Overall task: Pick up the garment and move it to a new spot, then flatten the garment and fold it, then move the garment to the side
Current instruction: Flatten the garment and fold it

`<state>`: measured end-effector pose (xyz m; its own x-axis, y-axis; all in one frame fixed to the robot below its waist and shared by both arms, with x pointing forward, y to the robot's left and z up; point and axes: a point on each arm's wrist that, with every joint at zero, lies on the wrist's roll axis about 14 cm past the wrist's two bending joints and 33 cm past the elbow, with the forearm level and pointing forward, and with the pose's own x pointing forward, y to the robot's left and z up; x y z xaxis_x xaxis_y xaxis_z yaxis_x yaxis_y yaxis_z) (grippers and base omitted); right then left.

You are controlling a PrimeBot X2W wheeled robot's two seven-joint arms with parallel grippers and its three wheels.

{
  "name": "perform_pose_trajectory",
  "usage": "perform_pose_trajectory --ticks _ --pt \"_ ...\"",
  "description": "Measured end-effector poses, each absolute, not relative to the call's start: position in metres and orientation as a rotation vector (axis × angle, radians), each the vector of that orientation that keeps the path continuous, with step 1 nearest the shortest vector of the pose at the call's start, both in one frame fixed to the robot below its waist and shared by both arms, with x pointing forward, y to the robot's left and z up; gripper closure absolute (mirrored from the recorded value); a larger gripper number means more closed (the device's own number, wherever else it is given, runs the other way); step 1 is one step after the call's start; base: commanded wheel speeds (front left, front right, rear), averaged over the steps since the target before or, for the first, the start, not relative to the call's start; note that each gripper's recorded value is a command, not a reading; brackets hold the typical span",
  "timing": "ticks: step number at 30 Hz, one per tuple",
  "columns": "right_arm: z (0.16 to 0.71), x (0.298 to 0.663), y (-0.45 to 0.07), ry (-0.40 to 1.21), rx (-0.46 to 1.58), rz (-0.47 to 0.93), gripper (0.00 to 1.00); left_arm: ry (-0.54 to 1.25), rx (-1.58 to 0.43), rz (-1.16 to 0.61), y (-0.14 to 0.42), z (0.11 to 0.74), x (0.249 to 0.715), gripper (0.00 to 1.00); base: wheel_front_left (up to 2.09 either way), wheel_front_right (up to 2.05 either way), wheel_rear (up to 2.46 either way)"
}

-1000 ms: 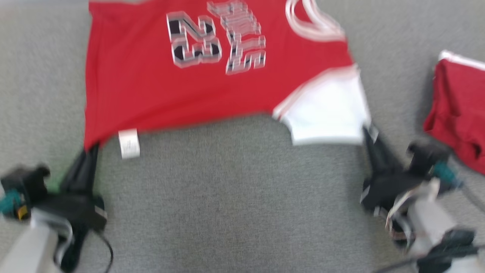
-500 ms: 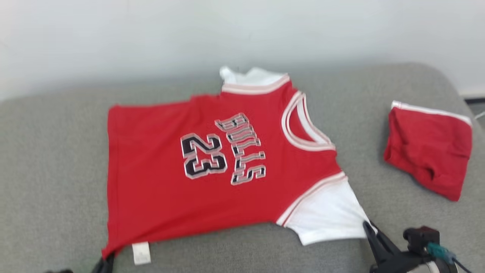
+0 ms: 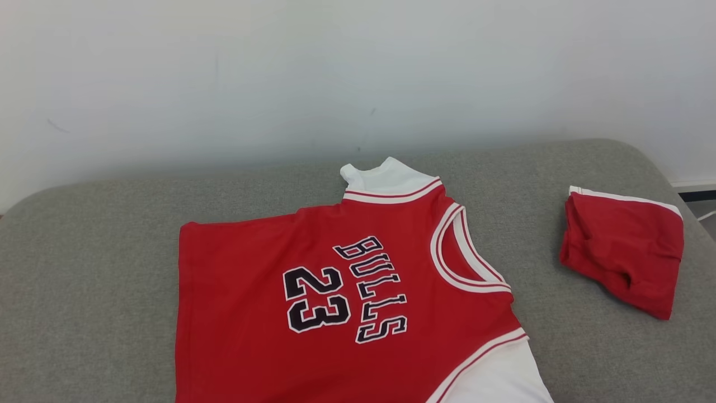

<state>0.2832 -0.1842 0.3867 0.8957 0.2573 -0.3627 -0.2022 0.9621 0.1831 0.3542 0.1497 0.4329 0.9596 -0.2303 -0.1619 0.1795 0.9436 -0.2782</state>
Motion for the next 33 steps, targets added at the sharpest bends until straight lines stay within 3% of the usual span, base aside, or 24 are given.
perform_pose_trajectory --ticks 12,23,33 --pt "0.374 0.261 -0.185 0.455 0.144 0.254 1.00 0.255 -0.267 -0.169 0.161 0.412 0.329 1.00 0.00 0.00 0.00" --pt "0.438 0.330 -0.183 0.190 0.071 0.251 1.00 0.086 -0.281 -0.273 0.135 0.467 0.362 1.00 0.00 0.00 0.00" --pt "0.478 0.391 -0.168 0.058 0.055 0.268 1.00 -0.043 -0.266 -0.278 0.143 0.509 0.393 1.00 0.00 0.00 0.00"
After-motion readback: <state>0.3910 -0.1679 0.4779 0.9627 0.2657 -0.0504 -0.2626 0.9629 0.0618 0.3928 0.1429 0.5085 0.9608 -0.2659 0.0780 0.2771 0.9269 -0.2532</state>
